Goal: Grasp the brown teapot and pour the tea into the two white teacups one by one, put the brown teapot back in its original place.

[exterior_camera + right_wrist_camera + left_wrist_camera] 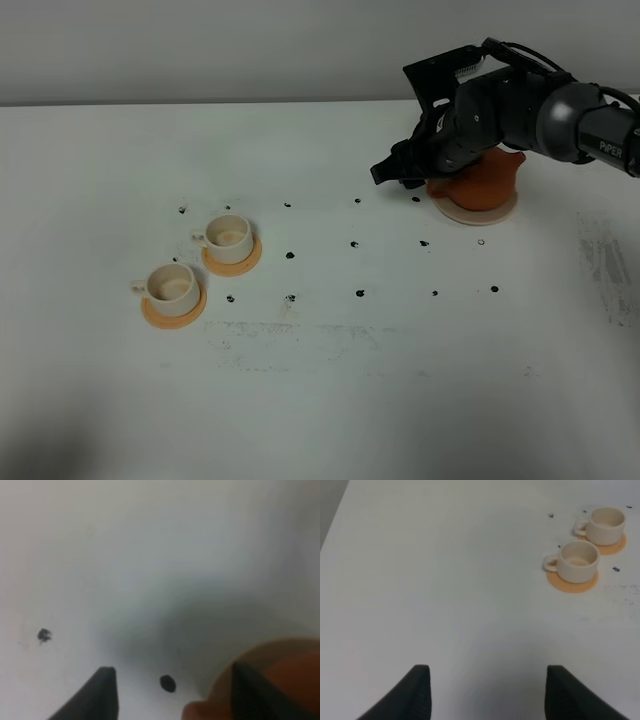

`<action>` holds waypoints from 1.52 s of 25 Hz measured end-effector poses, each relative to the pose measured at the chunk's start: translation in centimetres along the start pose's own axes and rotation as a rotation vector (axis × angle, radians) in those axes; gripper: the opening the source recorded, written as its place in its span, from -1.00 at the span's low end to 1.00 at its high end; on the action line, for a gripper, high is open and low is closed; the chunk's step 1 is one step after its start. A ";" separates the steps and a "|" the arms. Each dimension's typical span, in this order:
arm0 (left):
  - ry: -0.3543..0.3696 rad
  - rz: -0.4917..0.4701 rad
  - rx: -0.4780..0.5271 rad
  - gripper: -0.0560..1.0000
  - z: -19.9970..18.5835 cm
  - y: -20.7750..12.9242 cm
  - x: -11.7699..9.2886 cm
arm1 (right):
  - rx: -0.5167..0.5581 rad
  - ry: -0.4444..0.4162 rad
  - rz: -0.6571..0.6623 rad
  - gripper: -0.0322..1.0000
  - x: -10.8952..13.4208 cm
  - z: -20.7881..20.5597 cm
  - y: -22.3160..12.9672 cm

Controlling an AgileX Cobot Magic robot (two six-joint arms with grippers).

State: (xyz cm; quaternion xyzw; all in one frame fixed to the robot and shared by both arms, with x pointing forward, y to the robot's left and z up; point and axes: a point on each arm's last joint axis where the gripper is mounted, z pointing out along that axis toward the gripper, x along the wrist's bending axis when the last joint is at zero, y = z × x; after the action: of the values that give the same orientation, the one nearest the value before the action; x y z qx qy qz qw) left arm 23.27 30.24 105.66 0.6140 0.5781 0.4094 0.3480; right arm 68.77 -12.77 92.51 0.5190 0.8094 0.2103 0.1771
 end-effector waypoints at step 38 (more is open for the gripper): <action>0.000 0.000 0.000 0.06 0.0 0.0 0.0 | 0.093 0.010 -0.111 -0.01 0.5 -0.2 -0.7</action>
State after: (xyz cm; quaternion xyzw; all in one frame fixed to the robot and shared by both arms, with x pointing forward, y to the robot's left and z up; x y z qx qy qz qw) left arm 23.27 30.24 105.66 0.6140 0.5781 0.4094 0.3480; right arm 67.92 -12.60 92.26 0.4797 0.8468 0.1649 0.1599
